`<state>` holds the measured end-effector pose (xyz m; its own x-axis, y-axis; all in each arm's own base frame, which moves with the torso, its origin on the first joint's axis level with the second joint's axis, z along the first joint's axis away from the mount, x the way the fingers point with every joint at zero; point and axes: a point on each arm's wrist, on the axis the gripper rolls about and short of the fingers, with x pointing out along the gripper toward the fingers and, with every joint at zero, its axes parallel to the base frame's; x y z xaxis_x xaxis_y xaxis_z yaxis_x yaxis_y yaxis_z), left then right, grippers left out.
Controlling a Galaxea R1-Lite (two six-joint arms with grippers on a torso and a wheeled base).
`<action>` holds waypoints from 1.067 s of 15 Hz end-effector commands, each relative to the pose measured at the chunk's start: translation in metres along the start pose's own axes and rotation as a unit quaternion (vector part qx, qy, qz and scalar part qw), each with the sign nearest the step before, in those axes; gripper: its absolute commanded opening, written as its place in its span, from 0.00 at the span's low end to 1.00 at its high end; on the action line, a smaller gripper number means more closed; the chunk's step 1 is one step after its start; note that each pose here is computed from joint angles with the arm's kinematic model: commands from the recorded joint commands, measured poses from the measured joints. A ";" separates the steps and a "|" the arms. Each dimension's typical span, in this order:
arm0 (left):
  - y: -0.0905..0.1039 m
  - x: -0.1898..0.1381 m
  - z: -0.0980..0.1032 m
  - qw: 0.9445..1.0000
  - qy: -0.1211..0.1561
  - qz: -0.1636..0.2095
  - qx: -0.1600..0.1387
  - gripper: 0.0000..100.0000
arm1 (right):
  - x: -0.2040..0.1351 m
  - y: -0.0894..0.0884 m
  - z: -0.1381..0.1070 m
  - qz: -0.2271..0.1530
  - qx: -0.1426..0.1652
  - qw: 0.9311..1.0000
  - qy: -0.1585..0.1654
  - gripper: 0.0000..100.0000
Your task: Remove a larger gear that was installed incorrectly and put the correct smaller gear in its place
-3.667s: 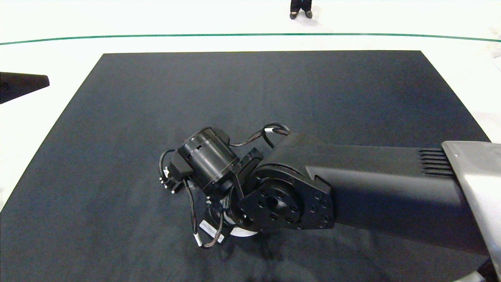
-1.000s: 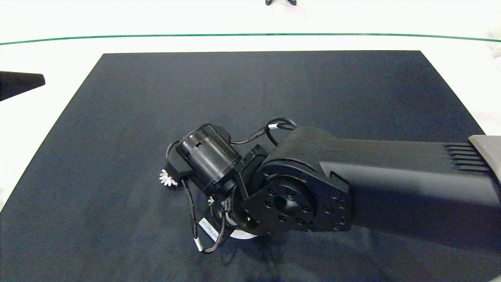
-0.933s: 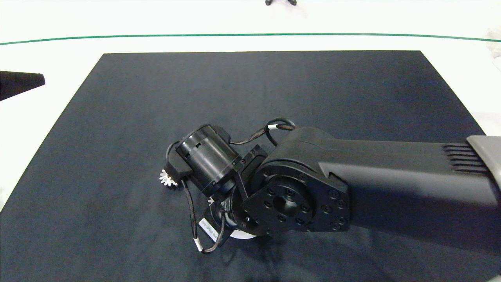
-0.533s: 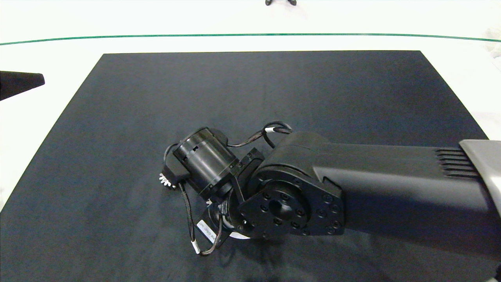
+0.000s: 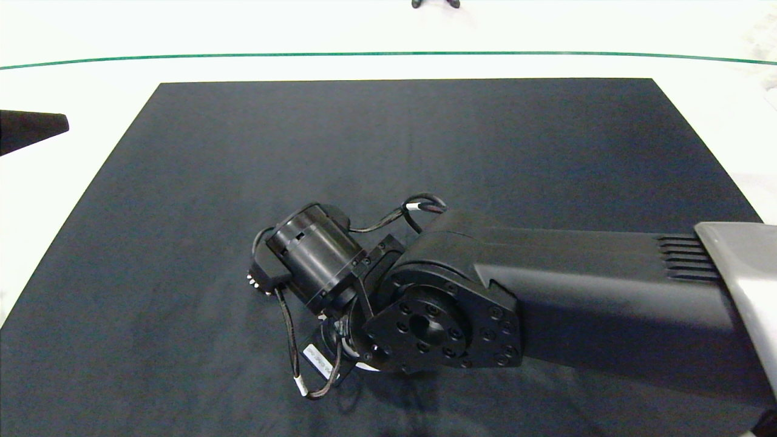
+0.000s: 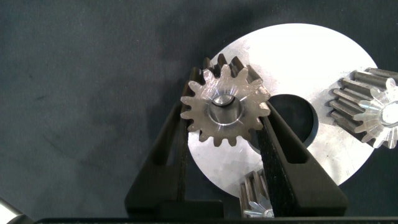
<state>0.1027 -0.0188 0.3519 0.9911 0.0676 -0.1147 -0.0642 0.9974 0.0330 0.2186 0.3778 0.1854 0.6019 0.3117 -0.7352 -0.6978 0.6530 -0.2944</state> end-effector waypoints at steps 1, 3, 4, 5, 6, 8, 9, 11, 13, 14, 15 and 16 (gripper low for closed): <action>0.000 0.000 0.000 1.000 0.000 0.001 0.000 1.00 | 0.000 0.000 -0.001 -0.001 -0.001 1.000 0.003 1.00; 0.000 0.000 0.000 1.000 0.001 0.001 0.000 1.00 | 0.000 0.000 0.000 -0.001 -0.001 1.000 0.002 1.00; 0.000 0.000 0.000 1.000 0.001 0.001 0.000 1.00 | 0.000 0.000 0.000 -0.001 -0.001 1.000 0.002 1.00; 0.000 0.000 0.000 1.000 0.001 0.000 0.000 1.00 | 0.000 0.000 0.000 -0.001 -0.001 1.000 0.002 1.00; 0.000 0.000 0.000 1.000 0.001 0.001 0.000 1.00 | 0.000 0.000 0.000 -0.001 -0.001 1.000 0.002 1.00; 0.000 0.000 0.000 1.000 0.001 0.001 0.000 1.00 | 0.000 0.000 0.000 -0.001 0.000 1.000 0.002 1.00; 0.000 0.001 0.000 1.000 0.002 0.001 0.000 1.00 | -0.001 0.000 0.000 -0.001 0.000 1.000 0.001 1.00; 0.000 0.001 0.000 1.000 0.002 0.000 0.000 1.00 | -0.006 -0.003 0.001 -0.014 0.002 1.000 -0.005 1.00; 0.000 0.001 0.003 1.000 -0.004 0.002 -0.002 1.00 | -0.029 -0.019 0.007 -0.042 0.013 0.999 -0.028 1.00; 0.001 -0.001 0.007 1.000 -0.011 0.001 -0.005 1.00 | -0.044 -0.030 0.009 -0.047 0.021 0.998 -0.043 1.00; 0.000 -0.001 0.008 1.000 -0.013 -0.002 -0.005 1.00 | -0.060 -0.043 0.011 -0.053 0.035 0.996 -0.058 1.00; -0.001 -0.001 0.010 1.000 -0.017 -0.005 -0.006 1.00 | -0.072 -0.052 0.012 -0.057 0.048 0.995 -0.070 1.00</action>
<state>0.1018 -0.0192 0.3611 0.9952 0.0576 -0.0789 -0.0562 0.9982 0.0200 0.2188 0.3501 0.2314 0.6970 0.2999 -0.6514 -0.6151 0.7169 -0.3281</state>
